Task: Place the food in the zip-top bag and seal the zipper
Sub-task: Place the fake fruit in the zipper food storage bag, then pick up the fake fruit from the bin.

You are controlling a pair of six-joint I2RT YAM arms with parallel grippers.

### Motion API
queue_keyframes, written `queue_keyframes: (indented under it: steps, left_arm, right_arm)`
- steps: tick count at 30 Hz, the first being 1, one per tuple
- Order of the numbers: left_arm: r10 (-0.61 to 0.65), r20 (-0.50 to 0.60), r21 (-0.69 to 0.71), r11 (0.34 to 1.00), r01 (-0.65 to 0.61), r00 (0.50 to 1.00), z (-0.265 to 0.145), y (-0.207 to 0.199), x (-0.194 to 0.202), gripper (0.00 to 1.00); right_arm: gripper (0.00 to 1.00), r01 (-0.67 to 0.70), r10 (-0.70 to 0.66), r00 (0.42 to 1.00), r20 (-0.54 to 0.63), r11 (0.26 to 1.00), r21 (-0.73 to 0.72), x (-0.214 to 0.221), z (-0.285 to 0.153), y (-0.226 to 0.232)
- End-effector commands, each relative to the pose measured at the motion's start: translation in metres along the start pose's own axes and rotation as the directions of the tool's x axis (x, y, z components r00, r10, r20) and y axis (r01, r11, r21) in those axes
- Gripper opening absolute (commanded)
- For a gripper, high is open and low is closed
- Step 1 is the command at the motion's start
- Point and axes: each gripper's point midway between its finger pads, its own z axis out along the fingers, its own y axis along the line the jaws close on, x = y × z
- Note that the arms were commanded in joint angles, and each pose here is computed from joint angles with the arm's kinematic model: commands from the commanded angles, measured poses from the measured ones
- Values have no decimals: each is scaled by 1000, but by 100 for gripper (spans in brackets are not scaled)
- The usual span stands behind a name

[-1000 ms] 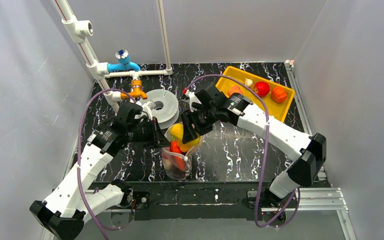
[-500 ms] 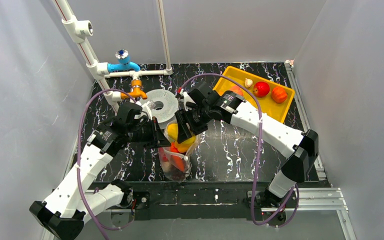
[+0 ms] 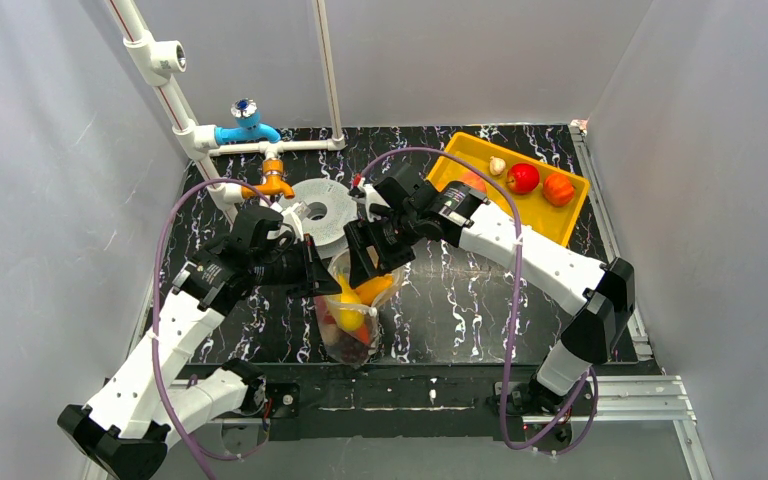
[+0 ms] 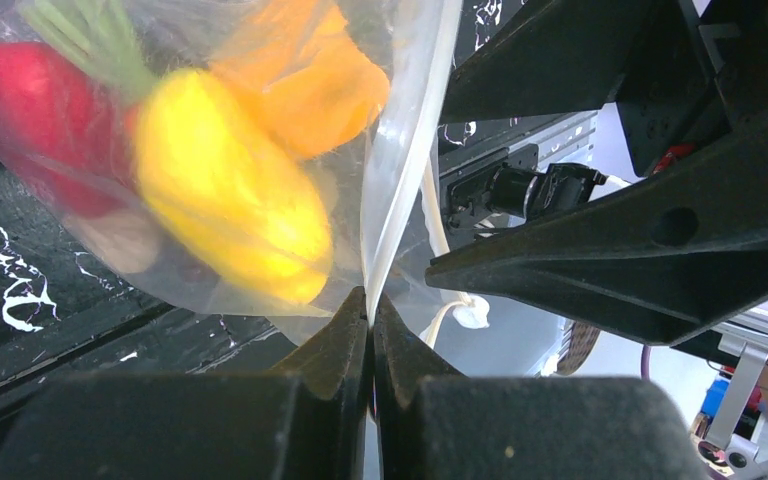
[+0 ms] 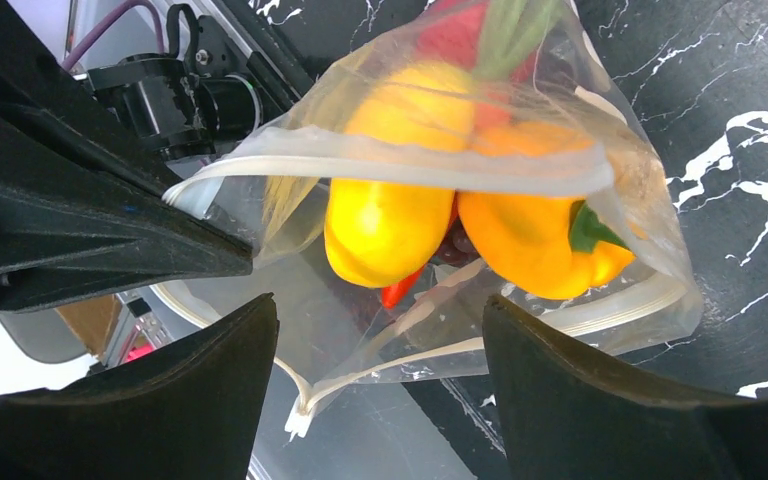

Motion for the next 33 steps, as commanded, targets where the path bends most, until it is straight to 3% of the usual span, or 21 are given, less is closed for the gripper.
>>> queue_keyframes:
  steps: [1, 6, 16, 24, 33]
  left_arm:
    - [13, -8, 34, 999, -13, 1000, -3, -6, 4, 0]
    - [9, -10, 29, 1000, -8, 1000, -2, -4, 5, 0]
    - [2, -10, 22, 1000, -2, 1000, -3, 0, 8, 0]
    - [0, -14, 18, 1000, 1, 1000, -2, 1, 10, 0]
    - [2, -20, 15, 1000, -2, 1000, -1, 2, 9, 0]
  right_arm:
    - [81, 34, -31, 998, 46, 997, -65, -7, -10, 18]
    - [80, 41, -38, 994, 98, 999, -26, -11, -17, 12]
    - [72, 28, -59, 944, 325, 995, 101, -48, -70, -11]
    - [80, -211, 43, 834, 549, 946, 246, -76, -125, -102]
    - [82, -506, 274, 728, 628, 833, 224, -92, -135, -212]
